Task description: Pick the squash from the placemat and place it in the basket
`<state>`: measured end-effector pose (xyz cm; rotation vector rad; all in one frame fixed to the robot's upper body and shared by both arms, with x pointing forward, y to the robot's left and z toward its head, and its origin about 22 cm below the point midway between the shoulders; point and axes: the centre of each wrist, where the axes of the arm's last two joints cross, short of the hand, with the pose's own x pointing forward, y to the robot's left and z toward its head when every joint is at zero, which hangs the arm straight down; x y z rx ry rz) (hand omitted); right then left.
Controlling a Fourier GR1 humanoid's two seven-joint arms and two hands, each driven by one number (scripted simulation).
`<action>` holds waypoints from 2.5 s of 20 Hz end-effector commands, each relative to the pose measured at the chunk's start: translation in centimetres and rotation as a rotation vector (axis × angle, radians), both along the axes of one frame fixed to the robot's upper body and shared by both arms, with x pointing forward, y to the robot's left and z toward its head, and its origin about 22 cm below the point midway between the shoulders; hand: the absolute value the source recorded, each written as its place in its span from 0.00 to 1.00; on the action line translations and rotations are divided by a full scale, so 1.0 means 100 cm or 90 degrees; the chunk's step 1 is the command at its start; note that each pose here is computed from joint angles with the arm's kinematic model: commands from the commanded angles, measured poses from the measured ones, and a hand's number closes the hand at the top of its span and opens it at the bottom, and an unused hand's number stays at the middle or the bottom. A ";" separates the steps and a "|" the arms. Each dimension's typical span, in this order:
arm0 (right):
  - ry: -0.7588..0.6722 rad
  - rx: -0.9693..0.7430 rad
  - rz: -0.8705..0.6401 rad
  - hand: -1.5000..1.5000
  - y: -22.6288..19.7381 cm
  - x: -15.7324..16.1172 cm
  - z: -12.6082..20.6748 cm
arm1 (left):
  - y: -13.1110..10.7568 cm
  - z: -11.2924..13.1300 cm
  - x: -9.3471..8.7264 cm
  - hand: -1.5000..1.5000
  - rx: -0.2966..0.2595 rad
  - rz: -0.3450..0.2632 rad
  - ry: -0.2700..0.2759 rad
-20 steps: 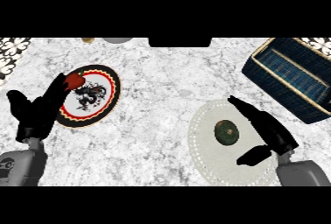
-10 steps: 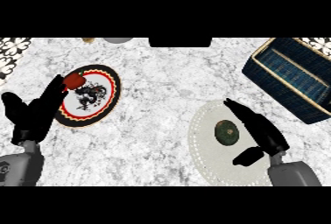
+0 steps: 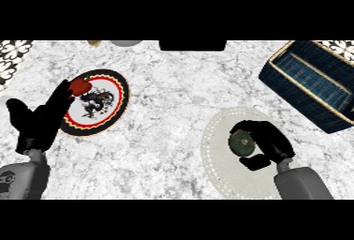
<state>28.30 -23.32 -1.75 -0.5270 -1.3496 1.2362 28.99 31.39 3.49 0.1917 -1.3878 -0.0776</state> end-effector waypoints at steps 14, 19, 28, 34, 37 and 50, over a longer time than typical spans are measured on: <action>0.030 0.010 -0.330 1.00 0.090 0.048 0.036 | -0.015 0.008 0.008 0.50 0.001 -0.035 0.001; 0.022 0.047 -0.427 1.00 0.143 0.076 0.086 | -0.022 0.010 0.018 0.50 -0.002 -0.056 -0.004; -0.261 0.312 -0.442 1.00 0.211 0.078 0.170 | -0.020 0.000 0.020 0.50 -0.003 -0.047 0.007; -0.328 0.279 -0.516 1.00 0.247 0.084 0.217 | -0.010 0.008 0.017 0.50 -0.004 -0.026 0.007; -0.340 0.261 -0.549 1.00 0.252 0.093 0.248 | -0.010 0.009 0.012 0.50 -0.006 -0.027 0.007; -0.431 0.213 -0.650 1.00 0.202 0.142 0.332 | 0.008 -0.006 0.003 0.50 0.007 -0.002 -0.001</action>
